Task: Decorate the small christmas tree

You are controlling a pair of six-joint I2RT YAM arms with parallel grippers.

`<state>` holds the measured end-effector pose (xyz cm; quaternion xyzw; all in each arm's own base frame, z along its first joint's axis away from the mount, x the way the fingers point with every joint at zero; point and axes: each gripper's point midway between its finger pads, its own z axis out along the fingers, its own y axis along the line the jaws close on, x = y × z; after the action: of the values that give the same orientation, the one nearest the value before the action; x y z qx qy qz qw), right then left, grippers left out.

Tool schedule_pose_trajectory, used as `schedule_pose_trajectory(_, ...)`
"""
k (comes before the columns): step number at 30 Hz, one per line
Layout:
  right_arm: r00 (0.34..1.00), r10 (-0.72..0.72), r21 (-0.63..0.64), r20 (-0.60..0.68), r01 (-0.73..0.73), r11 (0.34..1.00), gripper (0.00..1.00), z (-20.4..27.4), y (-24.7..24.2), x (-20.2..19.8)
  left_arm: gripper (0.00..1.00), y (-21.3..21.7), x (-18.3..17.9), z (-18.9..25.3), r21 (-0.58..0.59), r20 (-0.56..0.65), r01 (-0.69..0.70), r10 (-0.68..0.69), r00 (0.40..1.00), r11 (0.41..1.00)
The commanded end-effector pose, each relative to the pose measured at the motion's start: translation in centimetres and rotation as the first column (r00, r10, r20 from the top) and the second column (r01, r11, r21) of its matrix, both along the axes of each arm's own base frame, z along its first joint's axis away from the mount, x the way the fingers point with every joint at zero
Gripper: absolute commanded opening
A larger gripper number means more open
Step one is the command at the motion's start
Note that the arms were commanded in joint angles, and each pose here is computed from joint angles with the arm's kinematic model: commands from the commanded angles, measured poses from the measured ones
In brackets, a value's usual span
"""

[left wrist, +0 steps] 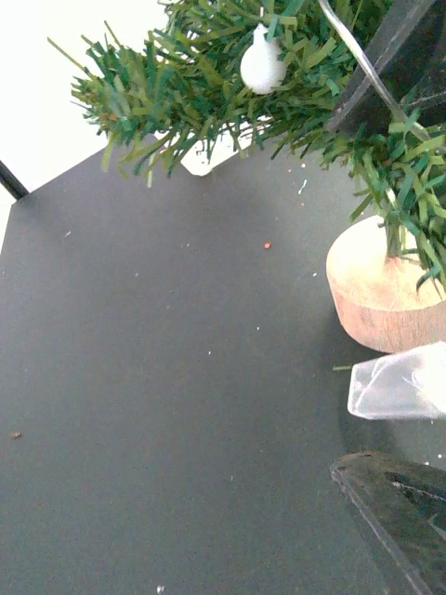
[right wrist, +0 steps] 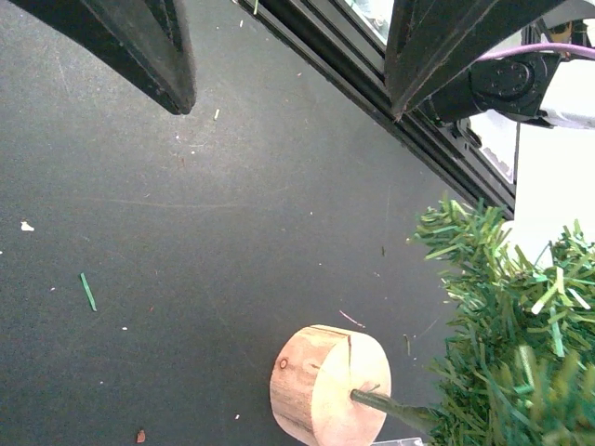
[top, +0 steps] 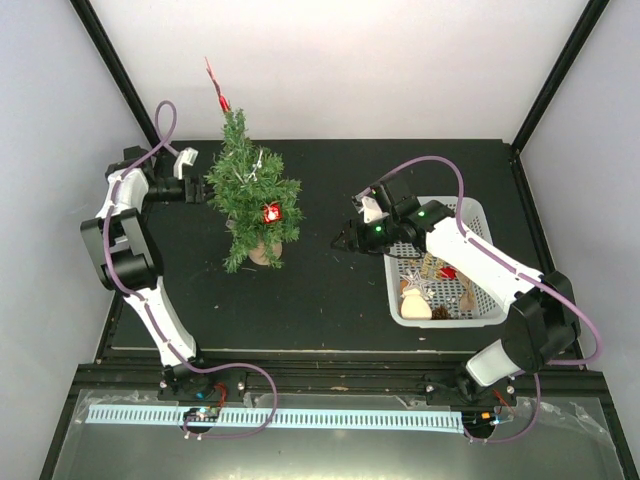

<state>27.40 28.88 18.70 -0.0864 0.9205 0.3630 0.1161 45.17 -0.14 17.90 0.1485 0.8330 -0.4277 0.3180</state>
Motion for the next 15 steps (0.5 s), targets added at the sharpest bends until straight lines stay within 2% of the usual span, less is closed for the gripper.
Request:
schedule_pose_trajectory(1,1.000,0.016,0.025,0.019,-0.017,1.000,0.57,0.5,0.5,0.3,0.92,-1.2,-1.7,2.0,-0.051,0.042,0.048,-0.045,0.998,0.998)
schedule_pose_trajectory(5,1.000,0.018,0.026,0.022,-0.018,0.999,0.57,0.5,0.5,0.4,0.92,-1.3,-2.5,2.6,-0.061,0.047,0.057,-0.054,0.997,0.997)
schedule_pose_trajectory(11,1.000,0.016,0.027,0.020,-0.017,0.999,0.58,0.5,0.4,0.3,0.95,0.2,-2.4,3.4,-0.032,0.081,-0.003,0.006,0.997,0.999)
schedule_pose_trajectory(15,1.000,0.015,0.026,0.020,-0.016,1.000,0.58,0.5,0.4,0.2,0.95,-0.2,-3.5,4.5,-0.062,0.076,0.054,-0.049,0.996,0.997)
